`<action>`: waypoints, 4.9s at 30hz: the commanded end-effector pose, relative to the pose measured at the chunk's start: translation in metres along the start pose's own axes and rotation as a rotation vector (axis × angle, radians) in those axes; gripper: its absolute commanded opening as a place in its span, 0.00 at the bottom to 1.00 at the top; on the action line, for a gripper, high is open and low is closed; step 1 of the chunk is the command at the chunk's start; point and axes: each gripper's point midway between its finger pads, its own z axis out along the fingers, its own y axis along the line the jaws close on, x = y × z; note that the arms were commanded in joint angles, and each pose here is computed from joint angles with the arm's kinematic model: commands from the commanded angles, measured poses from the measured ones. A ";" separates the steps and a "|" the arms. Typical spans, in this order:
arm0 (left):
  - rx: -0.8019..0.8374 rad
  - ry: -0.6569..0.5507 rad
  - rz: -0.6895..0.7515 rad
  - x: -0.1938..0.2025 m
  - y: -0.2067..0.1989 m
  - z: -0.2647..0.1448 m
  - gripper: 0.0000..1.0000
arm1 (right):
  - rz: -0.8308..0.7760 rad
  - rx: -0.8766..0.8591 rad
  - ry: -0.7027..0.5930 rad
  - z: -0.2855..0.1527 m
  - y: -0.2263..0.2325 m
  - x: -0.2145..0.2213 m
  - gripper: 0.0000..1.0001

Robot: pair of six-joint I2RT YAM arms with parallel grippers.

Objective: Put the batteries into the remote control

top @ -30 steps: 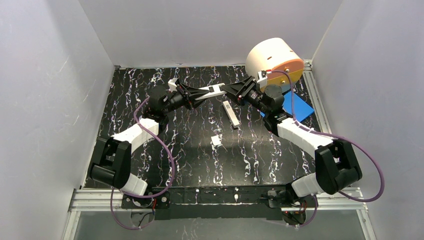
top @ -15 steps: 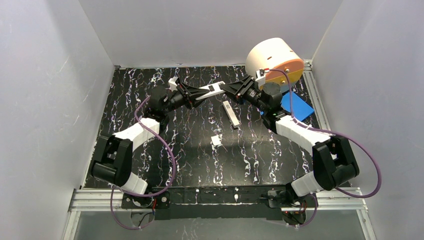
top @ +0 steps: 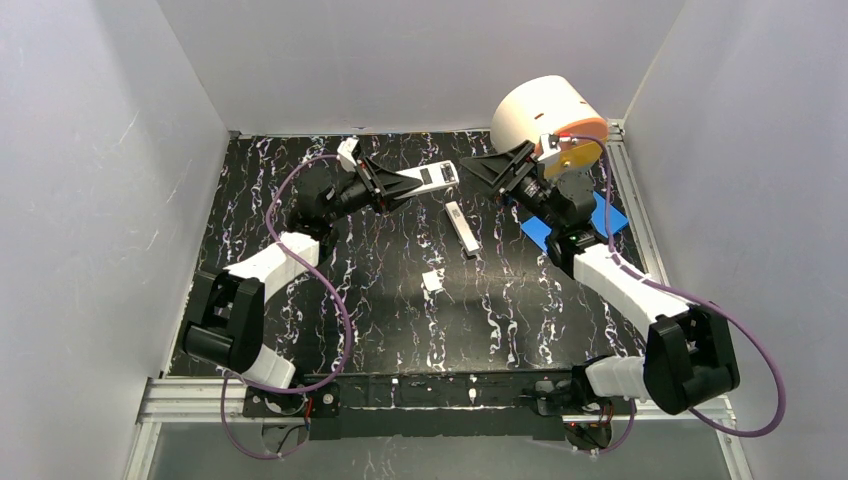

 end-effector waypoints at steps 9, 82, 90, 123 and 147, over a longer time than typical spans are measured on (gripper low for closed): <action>0.103 0.134 0.244 0.020 -0.042 -0.004 0.00 | -0.129 0.029 0.126 -0.005 -0.003 0.011 0.82; -0.757 0.277 0.127 0.047 0.220 -0.167 0.00 | -0.923 1.016 0.911 -0.029 -0.238 0.203 0.32; -0.750 0.278 0.133 0.046 0.218 -0.166 0.00 | -0.925 1.055 0.944 -0.044 -0.251 0.207 0.14; -0.185 0.227 0.130 -0.006 0.025 -0.079 0.00 | 0.029 -0.012 0.307 0.058 0.023 0.079 0.01; -0.027 0.297 0.166 -0.019 -0.024 -0.064 0.00 | 0.135 -0.165 0.278 0.046 0.072 0.053 0.01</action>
